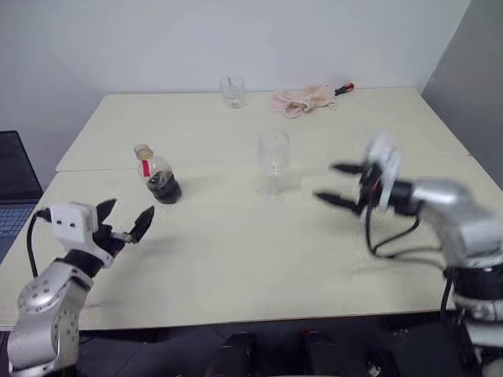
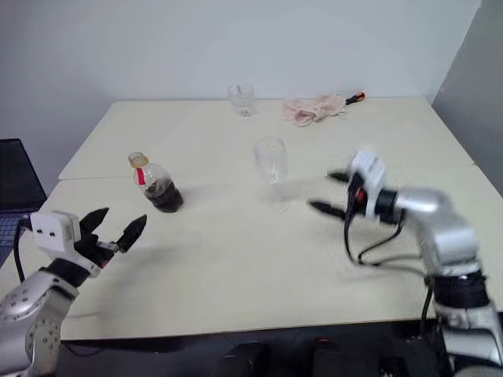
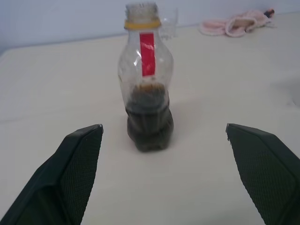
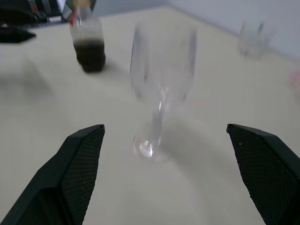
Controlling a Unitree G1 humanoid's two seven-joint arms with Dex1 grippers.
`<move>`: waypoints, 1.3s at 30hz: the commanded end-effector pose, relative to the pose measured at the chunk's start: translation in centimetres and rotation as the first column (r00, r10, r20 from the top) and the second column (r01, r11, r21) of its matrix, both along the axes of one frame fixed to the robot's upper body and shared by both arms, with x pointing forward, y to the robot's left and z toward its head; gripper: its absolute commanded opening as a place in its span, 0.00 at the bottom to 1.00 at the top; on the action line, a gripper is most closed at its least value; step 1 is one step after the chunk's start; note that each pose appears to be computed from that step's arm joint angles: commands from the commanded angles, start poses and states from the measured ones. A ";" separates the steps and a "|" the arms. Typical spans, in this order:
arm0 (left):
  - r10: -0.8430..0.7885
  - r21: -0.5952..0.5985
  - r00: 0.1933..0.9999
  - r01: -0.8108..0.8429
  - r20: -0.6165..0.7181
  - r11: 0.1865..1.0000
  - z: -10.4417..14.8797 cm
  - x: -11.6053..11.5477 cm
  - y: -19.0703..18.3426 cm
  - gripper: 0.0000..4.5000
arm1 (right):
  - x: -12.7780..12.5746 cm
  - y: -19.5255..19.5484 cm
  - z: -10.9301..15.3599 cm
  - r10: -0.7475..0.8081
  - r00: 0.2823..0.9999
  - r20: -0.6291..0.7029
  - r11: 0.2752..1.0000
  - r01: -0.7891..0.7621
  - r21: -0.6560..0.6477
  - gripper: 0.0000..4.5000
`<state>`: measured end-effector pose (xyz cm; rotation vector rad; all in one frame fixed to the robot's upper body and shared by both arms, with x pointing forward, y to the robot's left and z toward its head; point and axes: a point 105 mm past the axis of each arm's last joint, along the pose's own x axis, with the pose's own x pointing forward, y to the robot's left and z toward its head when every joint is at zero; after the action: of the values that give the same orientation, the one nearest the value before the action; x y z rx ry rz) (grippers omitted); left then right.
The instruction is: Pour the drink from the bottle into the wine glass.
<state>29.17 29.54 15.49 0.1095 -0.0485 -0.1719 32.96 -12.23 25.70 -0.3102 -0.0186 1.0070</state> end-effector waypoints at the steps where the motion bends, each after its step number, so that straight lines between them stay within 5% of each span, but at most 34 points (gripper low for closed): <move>1: -0.023 0.036 1.000 0.023 -0.008 0.999 0.4 1.7 0.1 1.00 | -1.9 2.4 2.1 0.154 0.988 0.006 0.988 -0.154 -0.026 0.99; 8: -0.061 0.046 0.998 0.062 -0.030 0.997 0.1 5.0 0.3 1.00 | -3.1 5.2 3.1 0.279 0.959 0.040 0.957 -0.275 -0.088 0.99; 25: -0.179 0.094 0.982 0.184 -0.059 0.978 -1.1 9.9 -1.7 1.00 | -3.7 5.3 2.9 0.276 0.960 0.056 0.954 -0.266 -0.137 0.99; 35: -0.191 0.133 0.981 0.194 -0.031 0.972 -0.1 11.7 -2.6 0.40 | -3.6 4.5 2.7 0.210 0.975 0.066 0.968 -0.198 -0.158 1.00; 39: -0.167 0.207 0.986 0.164 -0.001 0.964 1.6 11.7 -1.6 0.34 | -3.4 3.2 2.0 0.138 0.988 0.073 0.981 -0.126 -0.147 1.00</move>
<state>40.74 27.23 14.17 0.2425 0.0147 -0.3582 29.90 -8.38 26.53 -0.4740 0.0155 1.1686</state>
